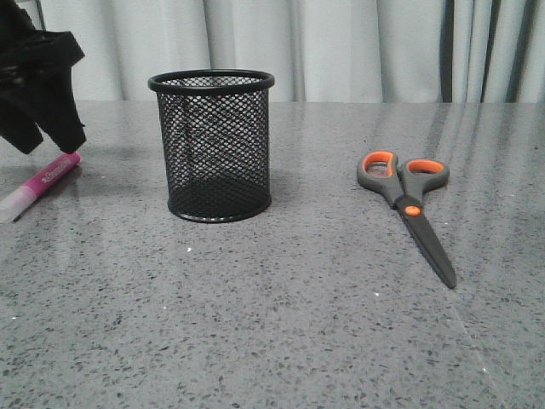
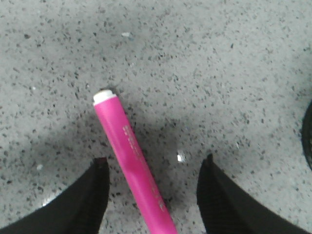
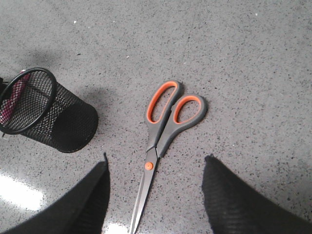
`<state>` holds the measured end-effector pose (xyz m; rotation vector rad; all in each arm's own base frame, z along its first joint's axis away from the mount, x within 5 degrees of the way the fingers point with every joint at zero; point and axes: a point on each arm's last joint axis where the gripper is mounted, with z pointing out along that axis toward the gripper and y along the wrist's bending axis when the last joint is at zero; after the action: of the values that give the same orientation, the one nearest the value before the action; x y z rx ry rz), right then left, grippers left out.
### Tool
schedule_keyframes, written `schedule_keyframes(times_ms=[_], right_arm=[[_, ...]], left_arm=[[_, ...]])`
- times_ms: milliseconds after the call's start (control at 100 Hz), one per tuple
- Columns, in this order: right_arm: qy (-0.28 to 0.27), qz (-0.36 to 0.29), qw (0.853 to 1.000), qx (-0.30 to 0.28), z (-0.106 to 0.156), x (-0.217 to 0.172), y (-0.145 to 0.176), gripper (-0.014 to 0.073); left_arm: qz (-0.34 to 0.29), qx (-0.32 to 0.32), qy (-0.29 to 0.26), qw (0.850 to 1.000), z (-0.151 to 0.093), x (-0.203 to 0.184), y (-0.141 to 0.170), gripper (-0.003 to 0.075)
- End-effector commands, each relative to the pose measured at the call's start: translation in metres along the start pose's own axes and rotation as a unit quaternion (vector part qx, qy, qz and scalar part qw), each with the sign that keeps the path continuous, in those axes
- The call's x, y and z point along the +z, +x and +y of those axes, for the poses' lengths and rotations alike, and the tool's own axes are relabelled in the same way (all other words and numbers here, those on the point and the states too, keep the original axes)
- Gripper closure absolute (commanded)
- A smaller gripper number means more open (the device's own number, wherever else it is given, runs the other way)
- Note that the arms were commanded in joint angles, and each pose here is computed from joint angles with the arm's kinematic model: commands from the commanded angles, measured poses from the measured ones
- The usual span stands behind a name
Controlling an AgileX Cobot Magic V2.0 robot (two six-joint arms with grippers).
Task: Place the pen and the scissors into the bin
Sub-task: 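Lower the left gripper onto the pink marker and close on it, then lift the pink marker upright with the left gripper toward the mesh cup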
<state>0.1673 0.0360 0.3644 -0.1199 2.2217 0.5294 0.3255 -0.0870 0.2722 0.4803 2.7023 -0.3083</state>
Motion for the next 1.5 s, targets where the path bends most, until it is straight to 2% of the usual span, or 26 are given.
schedule_keyframes(times_ms=[0,510,600,750,920,1060,1200,1340,1490], right_arm=[[-0.002,-0.046,0.999,-0.006,0.004,-0.008,-0.013,0.0223],[-0.001,-0.046,0.999,-0.014,0.004,-0.008,-0.013,0.0223],[0.000,-0.049,0.999,-0.014,0.004,-0.008,-0.014,0.0223],[0.002,-0.049,0.999,-0.015,0.003,-0.008,-0.014,0.0223],[0.002,-0.049,0.999,-0.015,0.003,-0.008,-0.014,0.0223],[0.002,-0.049,0.999,-0.015,0.003,-0.008,-0.014,0.0223],[0.002,-0.049,0.999,-0.016,0.003,-0.008,-0.014,0.0223],[0.002,-0.048,0.999,-0.016,0.003,-0.008,-0.014,0.0223],[-0.001,-0.039,0.999,-0.016,0.004,-0.007,-0.012,0.0223]], left_arm=[[-0.042,-0.001,0.002,0.999,-0.006,-0.014,-0.013,0.0355],[0.014,-0.004,0.004,1.000,0.000,0.017,-0.011,0.0361],[0.019,-0.002,0.002,1.000,0.001,0.018,-0.010,0.0454],[0.026,-0.001,0.002,1.000,0.001,0.017,-0.009,0.0742],[0.025,0.011,-0.008,1.000,0.002,0.014,-0.009,0.0742],[-0.030,0.026,-0.016,0.999,-0.005,-0.009,-0.013,0.0742],[-0.128,0.052,-0.022,0.990,-0.025,-0.048,-0.019,0.0742],[-0.234,0.087,-0.017,0.968,-0.052,-0.089,-0.021,0.0742],[-0.330,0.125,0.000,0.936,-0.082,-0.122,-0.017,0.0742]])
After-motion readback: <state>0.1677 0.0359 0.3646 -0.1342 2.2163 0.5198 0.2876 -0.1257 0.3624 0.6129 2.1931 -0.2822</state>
